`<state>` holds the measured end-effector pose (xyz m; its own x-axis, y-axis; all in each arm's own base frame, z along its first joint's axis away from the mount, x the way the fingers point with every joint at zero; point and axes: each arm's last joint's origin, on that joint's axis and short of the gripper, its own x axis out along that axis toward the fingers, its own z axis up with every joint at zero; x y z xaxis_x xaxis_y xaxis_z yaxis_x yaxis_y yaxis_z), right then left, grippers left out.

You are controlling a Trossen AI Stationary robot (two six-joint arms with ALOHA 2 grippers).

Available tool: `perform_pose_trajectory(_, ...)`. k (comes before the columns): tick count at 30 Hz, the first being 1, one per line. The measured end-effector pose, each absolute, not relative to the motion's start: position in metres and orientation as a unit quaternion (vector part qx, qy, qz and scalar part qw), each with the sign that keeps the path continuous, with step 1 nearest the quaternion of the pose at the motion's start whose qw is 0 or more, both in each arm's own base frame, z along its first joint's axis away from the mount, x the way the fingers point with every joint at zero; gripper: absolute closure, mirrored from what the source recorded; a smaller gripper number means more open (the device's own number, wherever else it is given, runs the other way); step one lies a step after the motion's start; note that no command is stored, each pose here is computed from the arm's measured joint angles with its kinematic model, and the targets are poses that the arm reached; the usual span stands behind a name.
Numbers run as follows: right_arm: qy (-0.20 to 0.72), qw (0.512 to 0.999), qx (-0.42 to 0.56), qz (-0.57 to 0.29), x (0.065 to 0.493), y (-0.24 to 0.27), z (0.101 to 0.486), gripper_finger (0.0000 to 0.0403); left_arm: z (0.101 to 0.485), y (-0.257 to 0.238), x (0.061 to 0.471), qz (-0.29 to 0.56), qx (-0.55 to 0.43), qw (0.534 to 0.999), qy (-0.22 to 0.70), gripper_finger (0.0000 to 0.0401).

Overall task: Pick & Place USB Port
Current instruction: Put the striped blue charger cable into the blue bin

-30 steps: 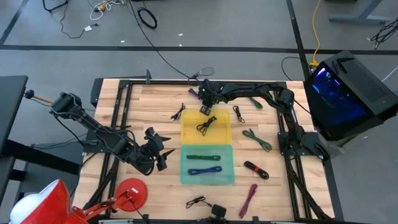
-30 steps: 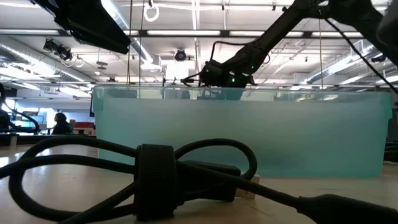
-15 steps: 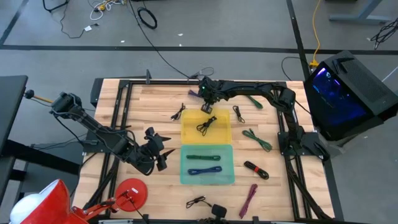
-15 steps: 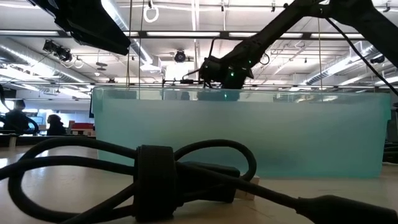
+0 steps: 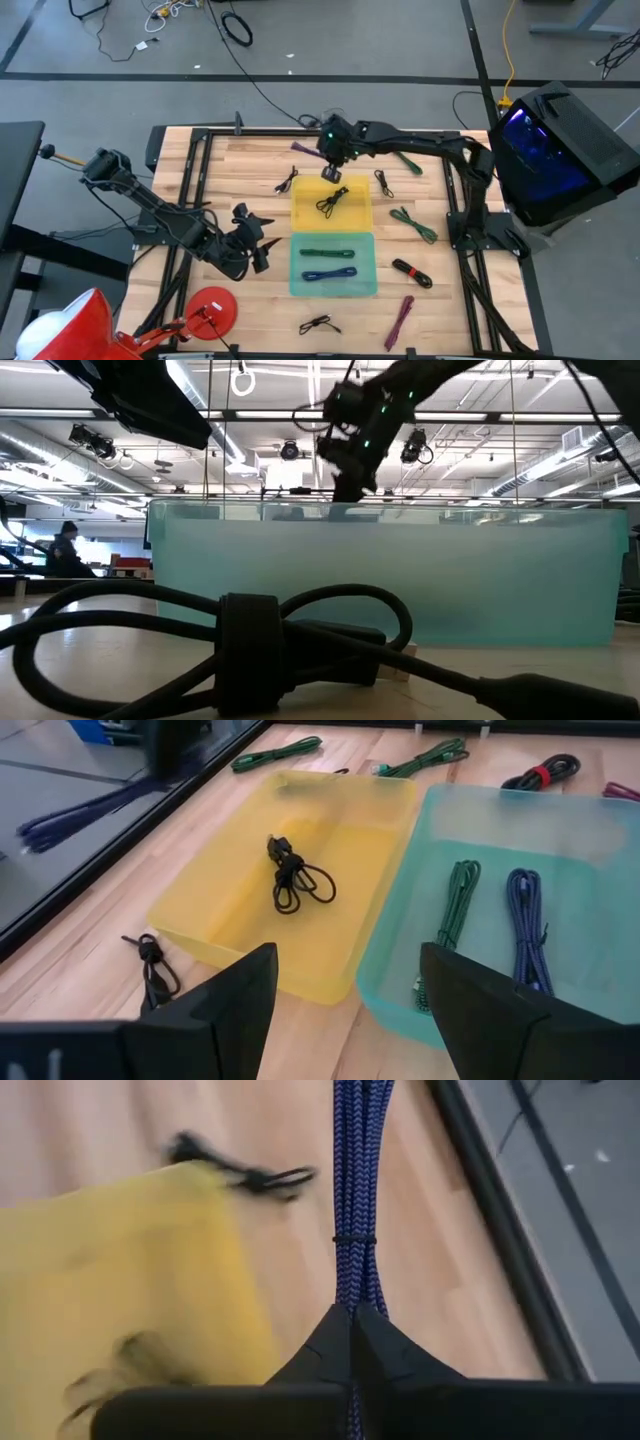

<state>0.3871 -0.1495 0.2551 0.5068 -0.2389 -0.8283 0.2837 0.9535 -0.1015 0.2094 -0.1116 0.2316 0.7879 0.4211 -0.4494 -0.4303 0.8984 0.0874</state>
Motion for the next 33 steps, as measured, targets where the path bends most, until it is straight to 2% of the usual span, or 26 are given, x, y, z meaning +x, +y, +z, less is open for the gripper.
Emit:
perform_pose_trajectory(5, 0.504, 0.857, 0.014, -0.109, 0.375, -0.095, 0.282, 0.0403, 0.232, -0.111, 0.209, 0.229, -0.008, 0.945, 0.233, 0.0149)
perform_pose_trajectory(13, 0.498, 0.866, 0.007, -0.036, 0.361, 0.002, 0.310, 0.0403, 0.232, -0.111, 0.209, 0.232, -0.006, 0.945, 0.231, 0.0149)
perform_pose_trajectory(24, 0.506, 0.862, 0.025, 0.029, 0.341, 0.125, 0.298, 0.0403, 0.232, -0.111, 0.209, 0.233, -0.007, 0.945, 0.231, 0.0149)
perform_pose_trajectory(33, 0.483, 0.874, 0.040, 0.024, 0.327, 0.165, 0.282, 0.0403, 0.232, -0.111, 0.209, 0.233, -0.008, 0.945, 0.230, 0.0149)
